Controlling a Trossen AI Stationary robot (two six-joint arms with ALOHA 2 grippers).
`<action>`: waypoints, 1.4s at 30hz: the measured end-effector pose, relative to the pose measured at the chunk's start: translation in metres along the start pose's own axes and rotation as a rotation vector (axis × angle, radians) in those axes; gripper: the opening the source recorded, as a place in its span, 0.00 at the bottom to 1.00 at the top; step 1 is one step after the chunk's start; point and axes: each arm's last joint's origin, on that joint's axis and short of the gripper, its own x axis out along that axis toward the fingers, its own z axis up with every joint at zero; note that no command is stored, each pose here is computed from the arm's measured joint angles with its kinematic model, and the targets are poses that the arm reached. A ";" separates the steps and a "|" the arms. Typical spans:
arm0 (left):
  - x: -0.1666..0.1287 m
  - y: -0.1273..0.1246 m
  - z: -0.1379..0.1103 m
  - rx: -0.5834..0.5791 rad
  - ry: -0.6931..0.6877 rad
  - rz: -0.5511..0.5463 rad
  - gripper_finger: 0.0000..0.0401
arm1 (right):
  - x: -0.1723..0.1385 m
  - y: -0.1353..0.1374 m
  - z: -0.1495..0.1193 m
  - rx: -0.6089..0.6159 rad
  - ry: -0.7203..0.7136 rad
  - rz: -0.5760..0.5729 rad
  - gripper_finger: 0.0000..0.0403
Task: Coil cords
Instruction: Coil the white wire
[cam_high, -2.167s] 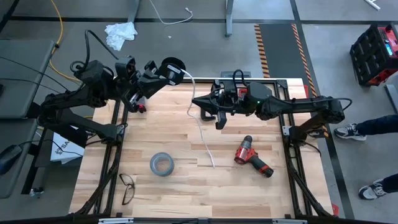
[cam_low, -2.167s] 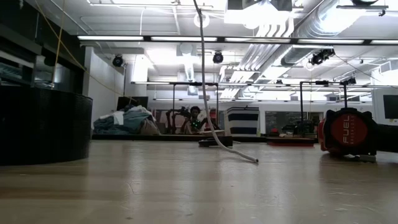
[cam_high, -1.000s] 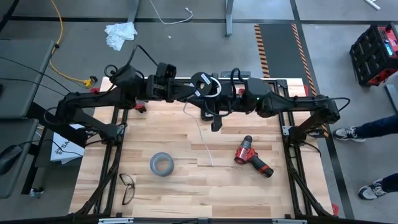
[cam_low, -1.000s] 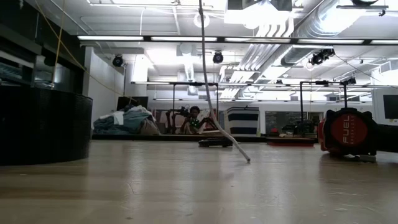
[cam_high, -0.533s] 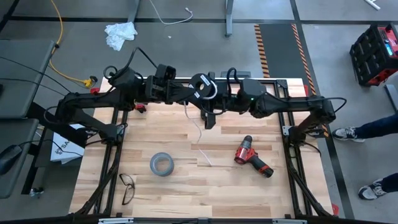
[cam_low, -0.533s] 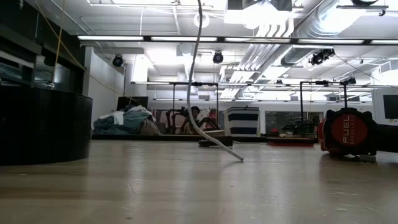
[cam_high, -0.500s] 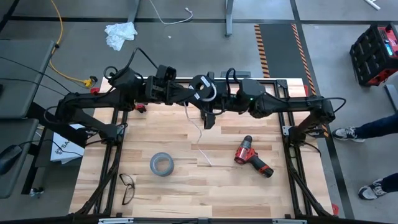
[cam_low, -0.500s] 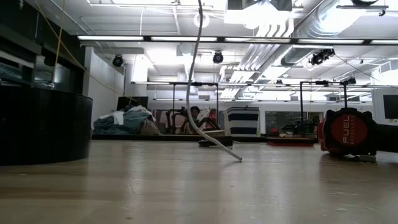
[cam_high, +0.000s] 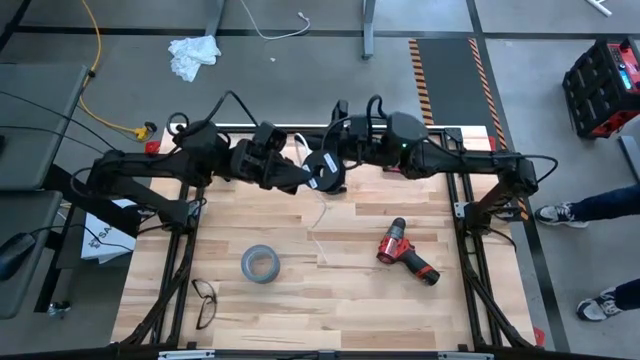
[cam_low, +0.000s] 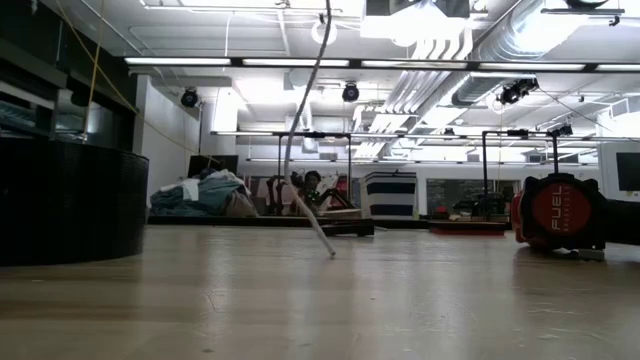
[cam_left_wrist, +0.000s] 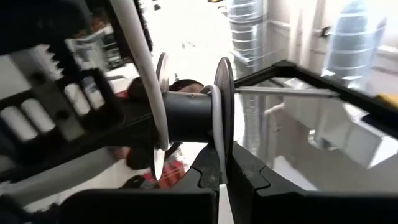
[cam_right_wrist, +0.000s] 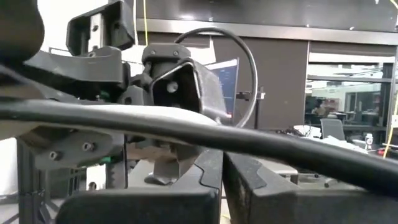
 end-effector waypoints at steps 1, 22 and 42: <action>-0.003 -0.002 0.000 0.012 0.004 0.018 0.00 | -0.001 -0.002 0.000 -0.002 0.005 0.003 0.00; -0.089 -0.023 0.018 0.455 -0.128 0.568 0.00 | -0.010 -0.023 0.002 0.027 0.100 -0.005 0.00; -0.119 -0.045 0.022 0.689 -0.132 0.591 0.00 | -0.011 -0.024 0.000 0.084 0.124 0.006 0.00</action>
